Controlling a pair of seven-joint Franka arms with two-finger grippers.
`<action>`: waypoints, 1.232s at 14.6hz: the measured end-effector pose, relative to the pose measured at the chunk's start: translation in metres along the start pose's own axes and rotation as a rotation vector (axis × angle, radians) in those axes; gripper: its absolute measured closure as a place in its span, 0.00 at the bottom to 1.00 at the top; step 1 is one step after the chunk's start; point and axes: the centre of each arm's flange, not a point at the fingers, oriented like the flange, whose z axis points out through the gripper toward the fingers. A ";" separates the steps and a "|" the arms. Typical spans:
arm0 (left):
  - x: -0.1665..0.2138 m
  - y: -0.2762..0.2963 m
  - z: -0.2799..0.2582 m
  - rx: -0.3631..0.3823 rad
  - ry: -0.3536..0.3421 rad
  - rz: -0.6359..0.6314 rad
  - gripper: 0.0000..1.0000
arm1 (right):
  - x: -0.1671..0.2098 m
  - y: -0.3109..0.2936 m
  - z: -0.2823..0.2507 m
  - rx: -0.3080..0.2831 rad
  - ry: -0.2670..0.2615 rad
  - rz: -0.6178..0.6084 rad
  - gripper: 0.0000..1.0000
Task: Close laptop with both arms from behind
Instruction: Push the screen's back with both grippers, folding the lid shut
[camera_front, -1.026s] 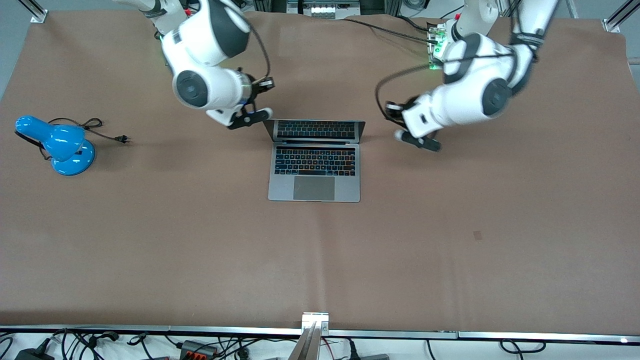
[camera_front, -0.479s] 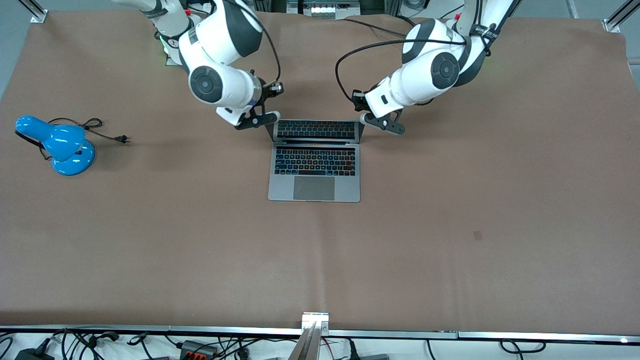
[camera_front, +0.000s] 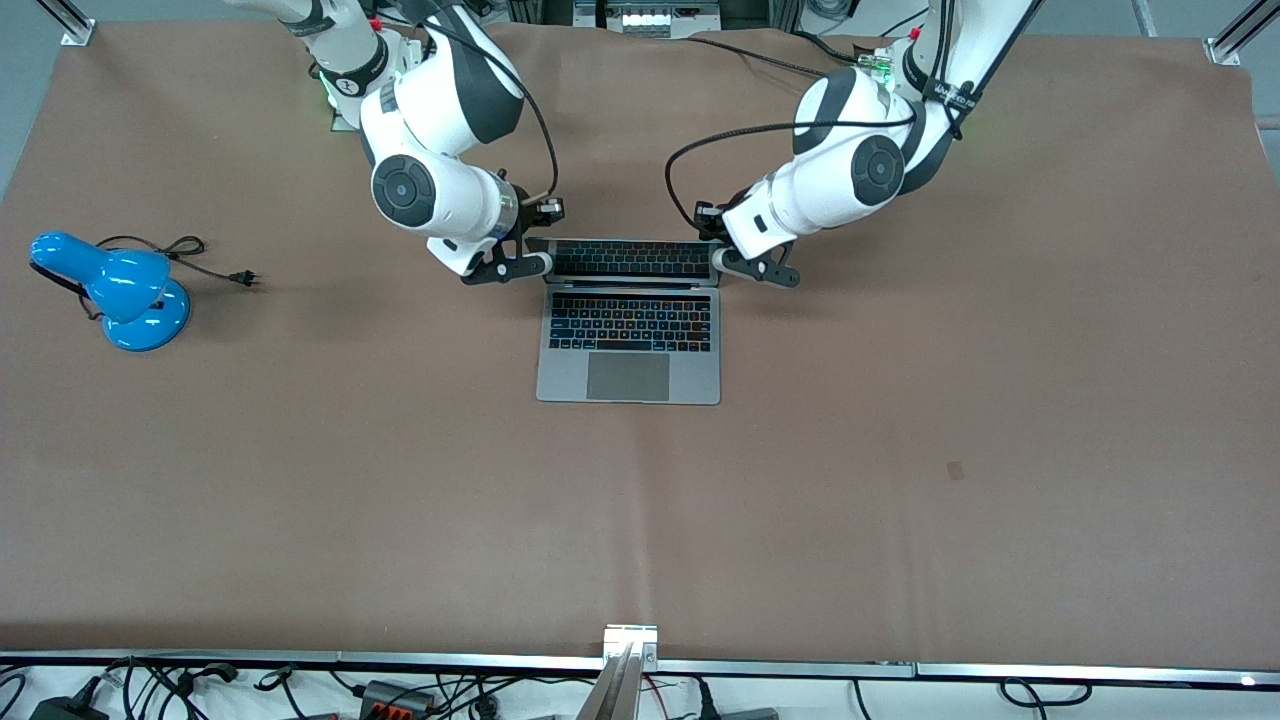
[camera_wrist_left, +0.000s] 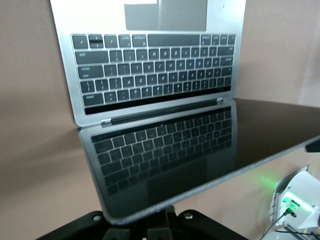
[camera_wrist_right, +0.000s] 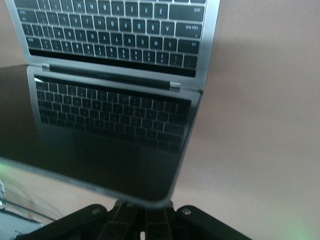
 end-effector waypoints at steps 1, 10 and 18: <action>0.006 -0.001 -0.001 -0.009 0.004 -0.007 0.99 | 0.003 0.000 0.001 0.003 0.015 0.001 0.99; 0.083 -0.041 -0.007 -0.049 0.052 -0.075 0.99 | 0.027 -0.005 -0.012 0.030 0.113 0.007 0.99; 0.127 -0.063 0.008 -0.048 0.055 -0.092 0.99 | 0.093 0.007 0.015 0.027 0.230 0.056 0.99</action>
